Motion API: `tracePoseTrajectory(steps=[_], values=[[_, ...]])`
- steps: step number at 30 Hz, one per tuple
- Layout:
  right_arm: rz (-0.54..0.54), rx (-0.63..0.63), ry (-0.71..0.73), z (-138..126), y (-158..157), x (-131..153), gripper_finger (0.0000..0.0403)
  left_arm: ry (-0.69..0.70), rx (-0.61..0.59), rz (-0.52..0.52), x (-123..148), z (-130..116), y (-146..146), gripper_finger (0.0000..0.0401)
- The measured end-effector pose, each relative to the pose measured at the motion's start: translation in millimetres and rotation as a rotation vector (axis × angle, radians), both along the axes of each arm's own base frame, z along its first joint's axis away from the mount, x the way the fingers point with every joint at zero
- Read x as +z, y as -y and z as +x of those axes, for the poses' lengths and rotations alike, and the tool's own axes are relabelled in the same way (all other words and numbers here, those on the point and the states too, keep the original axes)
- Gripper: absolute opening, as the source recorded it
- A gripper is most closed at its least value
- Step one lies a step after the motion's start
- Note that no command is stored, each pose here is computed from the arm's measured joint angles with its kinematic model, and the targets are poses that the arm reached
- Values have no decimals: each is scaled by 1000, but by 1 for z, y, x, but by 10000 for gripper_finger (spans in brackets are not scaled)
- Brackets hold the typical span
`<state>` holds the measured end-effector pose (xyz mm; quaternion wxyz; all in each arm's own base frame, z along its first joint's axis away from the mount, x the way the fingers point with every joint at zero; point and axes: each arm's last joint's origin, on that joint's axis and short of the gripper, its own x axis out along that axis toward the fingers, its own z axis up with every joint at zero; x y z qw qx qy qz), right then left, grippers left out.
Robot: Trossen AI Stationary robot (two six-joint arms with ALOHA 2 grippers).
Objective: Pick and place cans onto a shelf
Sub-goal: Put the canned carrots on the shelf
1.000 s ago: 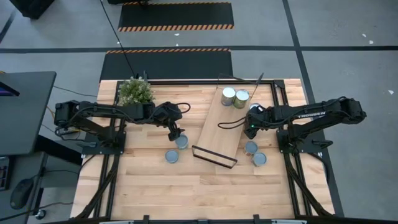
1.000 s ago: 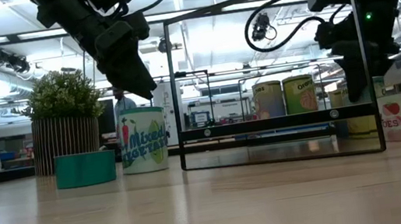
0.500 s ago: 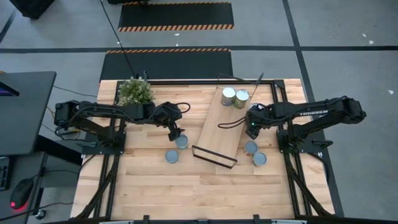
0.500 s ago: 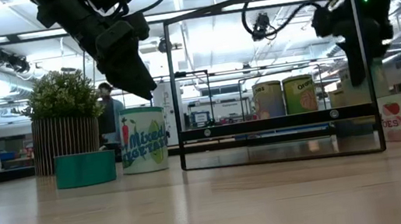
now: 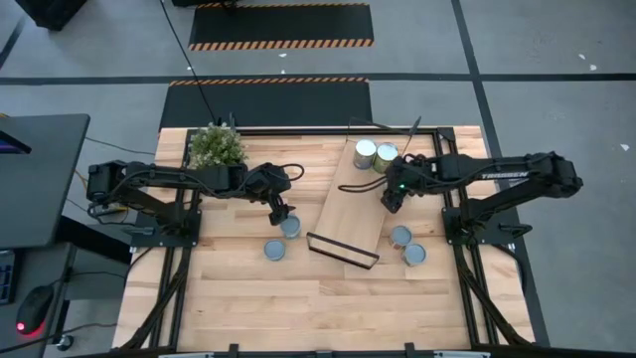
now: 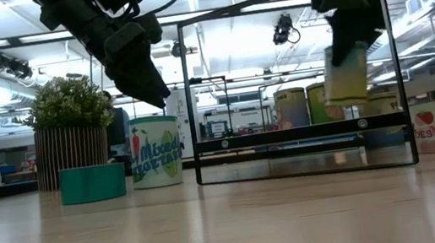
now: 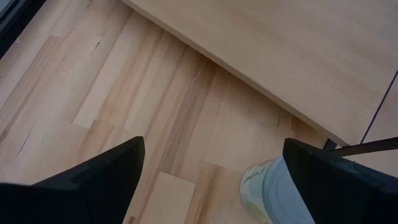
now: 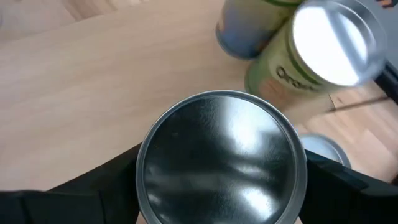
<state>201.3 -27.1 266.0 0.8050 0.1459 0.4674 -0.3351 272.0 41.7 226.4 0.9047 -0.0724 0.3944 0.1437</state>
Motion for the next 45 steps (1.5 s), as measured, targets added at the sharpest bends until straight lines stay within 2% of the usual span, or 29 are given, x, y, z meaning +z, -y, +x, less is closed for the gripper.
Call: tracePoseTrajectory(steps=[5,11,17,26,31,38,41,45], values=[[-25,18,-30,21,5,-15,338,0,0,0,0,0,0,388],[-13,15,-96,31,16,-29,338,-1,-1,0,0,0,0,388],[13,40,-83,32,25,-29,353,-1,-1,0,0,0,0,388],[-15,34,-50,28,29,-16,388,-4,-1,0,0,0,0,388],[-103,109,-37,29,25,1,387,-3,-1,0,0,0,0,388],[-222,467,-113,29,-7,9,387,-6,5,-22,-1,-1,1,388],[-359,569,-172,30,-24,6,387,-9,-6,-12,-1,-1,1,388],[-527,607,-256,28,-36,-13,387,-9,-6,-12,-1,-1,1,388]])
